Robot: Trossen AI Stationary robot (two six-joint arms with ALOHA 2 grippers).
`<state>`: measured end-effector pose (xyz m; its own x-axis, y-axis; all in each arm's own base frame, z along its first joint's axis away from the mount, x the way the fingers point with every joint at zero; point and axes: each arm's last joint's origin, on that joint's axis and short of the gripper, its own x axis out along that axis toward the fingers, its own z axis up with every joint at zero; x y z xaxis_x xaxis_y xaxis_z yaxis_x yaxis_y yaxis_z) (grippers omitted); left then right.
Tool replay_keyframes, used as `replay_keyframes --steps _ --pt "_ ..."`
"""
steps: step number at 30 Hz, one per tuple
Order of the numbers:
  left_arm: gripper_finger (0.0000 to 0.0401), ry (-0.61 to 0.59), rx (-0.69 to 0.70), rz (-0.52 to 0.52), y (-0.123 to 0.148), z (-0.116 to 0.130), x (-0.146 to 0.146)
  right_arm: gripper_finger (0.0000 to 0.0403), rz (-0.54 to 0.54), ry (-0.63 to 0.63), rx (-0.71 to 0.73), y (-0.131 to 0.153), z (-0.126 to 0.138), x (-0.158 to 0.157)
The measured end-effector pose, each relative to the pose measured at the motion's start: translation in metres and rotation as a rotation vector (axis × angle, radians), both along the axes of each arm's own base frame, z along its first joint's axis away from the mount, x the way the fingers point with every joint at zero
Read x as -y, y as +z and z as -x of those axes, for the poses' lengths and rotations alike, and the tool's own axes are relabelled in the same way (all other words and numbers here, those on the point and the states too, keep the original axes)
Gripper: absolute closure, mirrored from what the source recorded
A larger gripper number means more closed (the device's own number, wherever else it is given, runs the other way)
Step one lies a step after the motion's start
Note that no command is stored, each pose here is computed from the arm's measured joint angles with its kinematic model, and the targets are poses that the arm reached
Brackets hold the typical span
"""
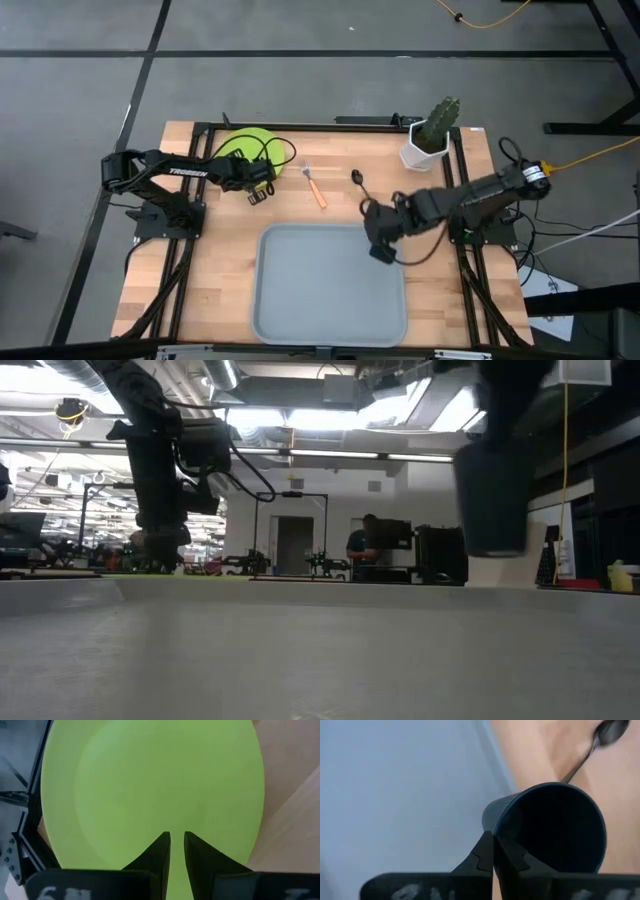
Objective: Pick and place plate/cup/fork/spoon on tray
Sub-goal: Put the black cup to the top left side of the gray tray, then put the green plate on the left side of the gray tray
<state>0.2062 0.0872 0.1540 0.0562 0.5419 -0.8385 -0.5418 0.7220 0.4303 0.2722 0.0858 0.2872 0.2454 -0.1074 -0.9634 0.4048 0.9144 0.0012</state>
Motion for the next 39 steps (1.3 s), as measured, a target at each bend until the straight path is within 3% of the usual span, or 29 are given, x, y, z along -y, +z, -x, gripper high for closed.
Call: replay_keyframes --steps 7,14,20,35,39 --pt "0.0350 0.004 0.003 0.000 0.000 0.000 0.000 0.0400 -0.010 -0.052 -0.040 -0.027 0.011 -0.015" --pt "0.0350 0.005 0.004 0.000 0.000 0.000 0.000 0.0398 -0.105 -0.064 0.015 -0.046 0.006 -0.020" --pt "0.0350 0.004 0.004 0.000 0.000 0.000 0.000 0.0361 -0.105 -0.098 0.019 -0.047 0.007 -0.022" --pt "0.0351 -0.015 -0.014 -0.011 0.000 0.000 0.000 0.0351 -0.132 -0.076 0.097 -0.009 0.001 -0.028" --pt "0.0351 0.004 -0.022 -0.053 0.001 0.001 -0.001 0.0350 -0.124 -0.048 0.194 0.012 -0.006 -0.030"
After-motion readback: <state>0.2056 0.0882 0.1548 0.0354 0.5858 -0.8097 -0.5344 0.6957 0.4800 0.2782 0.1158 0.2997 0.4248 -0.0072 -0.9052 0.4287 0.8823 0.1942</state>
